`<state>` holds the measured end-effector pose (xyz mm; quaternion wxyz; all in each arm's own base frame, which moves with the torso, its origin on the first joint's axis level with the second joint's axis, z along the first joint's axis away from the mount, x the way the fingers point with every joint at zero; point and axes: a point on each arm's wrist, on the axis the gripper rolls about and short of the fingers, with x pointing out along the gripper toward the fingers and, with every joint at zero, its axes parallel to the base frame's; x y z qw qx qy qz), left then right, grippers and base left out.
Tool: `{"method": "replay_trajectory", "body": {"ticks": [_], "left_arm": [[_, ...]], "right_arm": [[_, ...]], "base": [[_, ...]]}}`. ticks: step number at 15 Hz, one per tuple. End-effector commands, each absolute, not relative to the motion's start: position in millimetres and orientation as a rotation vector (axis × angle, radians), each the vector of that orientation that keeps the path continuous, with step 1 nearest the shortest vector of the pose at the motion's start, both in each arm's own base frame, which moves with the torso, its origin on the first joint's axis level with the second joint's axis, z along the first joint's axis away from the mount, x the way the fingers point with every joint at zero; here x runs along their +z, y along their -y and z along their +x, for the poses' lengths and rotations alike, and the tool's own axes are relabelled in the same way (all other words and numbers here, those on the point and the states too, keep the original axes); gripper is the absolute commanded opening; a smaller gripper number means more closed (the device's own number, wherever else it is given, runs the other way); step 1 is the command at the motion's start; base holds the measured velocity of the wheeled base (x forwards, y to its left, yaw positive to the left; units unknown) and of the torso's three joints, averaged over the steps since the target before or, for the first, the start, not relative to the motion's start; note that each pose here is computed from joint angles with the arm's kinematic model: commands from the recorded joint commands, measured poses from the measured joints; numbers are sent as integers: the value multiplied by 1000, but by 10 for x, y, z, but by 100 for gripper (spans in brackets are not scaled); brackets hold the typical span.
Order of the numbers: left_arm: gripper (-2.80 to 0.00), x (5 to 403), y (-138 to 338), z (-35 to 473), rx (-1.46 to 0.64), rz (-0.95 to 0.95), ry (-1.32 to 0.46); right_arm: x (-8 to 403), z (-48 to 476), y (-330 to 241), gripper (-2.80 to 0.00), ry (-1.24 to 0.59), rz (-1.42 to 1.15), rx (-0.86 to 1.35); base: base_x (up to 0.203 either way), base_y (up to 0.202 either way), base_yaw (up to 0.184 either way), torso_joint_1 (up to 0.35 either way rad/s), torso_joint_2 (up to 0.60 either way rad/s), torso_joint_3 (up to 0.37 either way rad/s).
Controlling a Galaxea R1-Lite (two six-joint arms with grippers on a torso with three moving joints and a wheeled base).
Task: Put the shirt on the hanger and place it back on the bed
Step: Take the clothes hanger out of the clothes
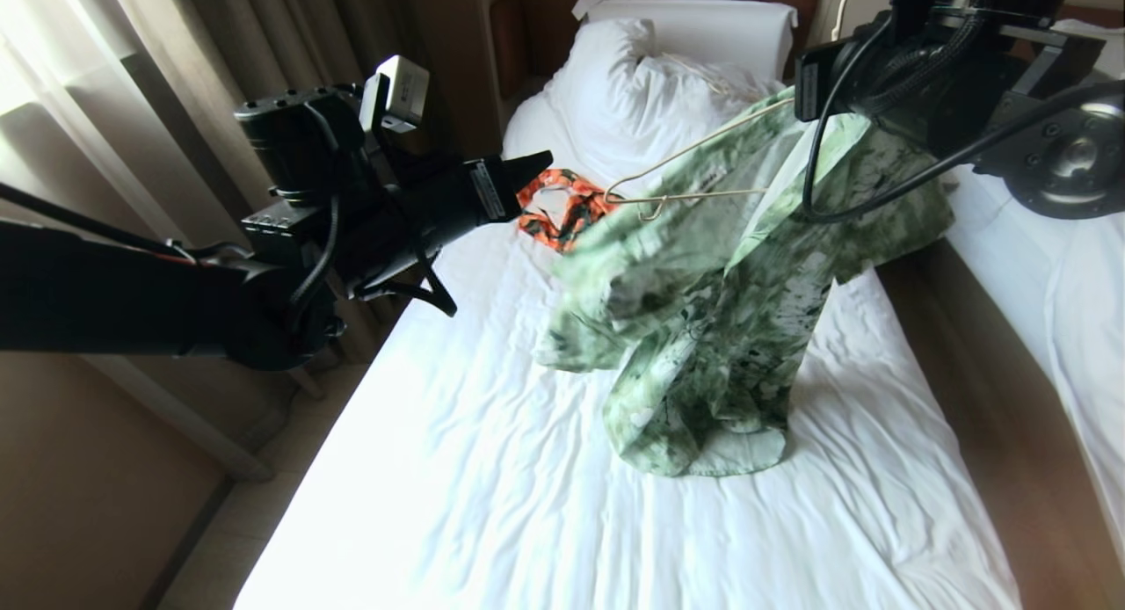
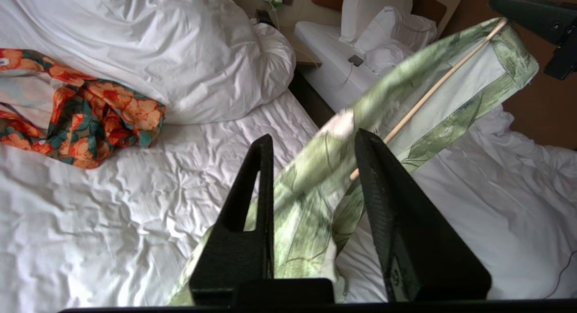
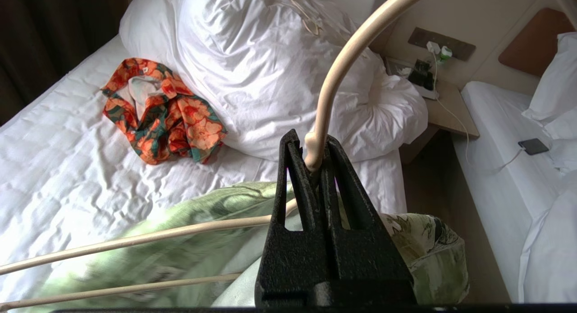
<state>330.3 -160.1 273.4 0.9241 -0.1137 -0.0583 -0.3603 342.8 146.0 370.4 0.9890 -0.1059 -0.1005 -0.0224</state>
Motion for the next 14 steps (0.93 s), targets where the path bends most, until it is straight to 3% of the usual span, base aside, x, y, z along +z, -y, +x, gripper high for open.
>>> {"method": "replay_trajectory", "body": {"ticks": [1, 4, 5, 10, 14], "left_arm": [[0, 2737, 1598, 3308, -741, -237, 123], [0, 2682, 1593, 3372, -733, -240, 110], [-280, 2654, 1603, 3399, -731, -239, 109], [-280, 2695, 1507, 3452, -713, -246, 157], [-280, 2726, 1368, 3535, -673, -250, 174]], "right_arm": [[3641, 3473, -1502, -280, 188, -219, -41], [3576, 3510, -1565, -280, 174, -222, -30], [3550, 3524, -1580, -280, 168, -225, -27], [3417, 3634, -1657, -280, 155, -163, -18], [3248, 3723, -1694, -280, 118, 64, -1]], "base": [[0, 0, 0, 0, 0, 0], [0, 0, 0, 0, 0, 0], [0, 0, 0, 0, 0, 0], [0, 0, 0, 0, 0, 0], [0, 0, 0, 0, 0, 0]]}}
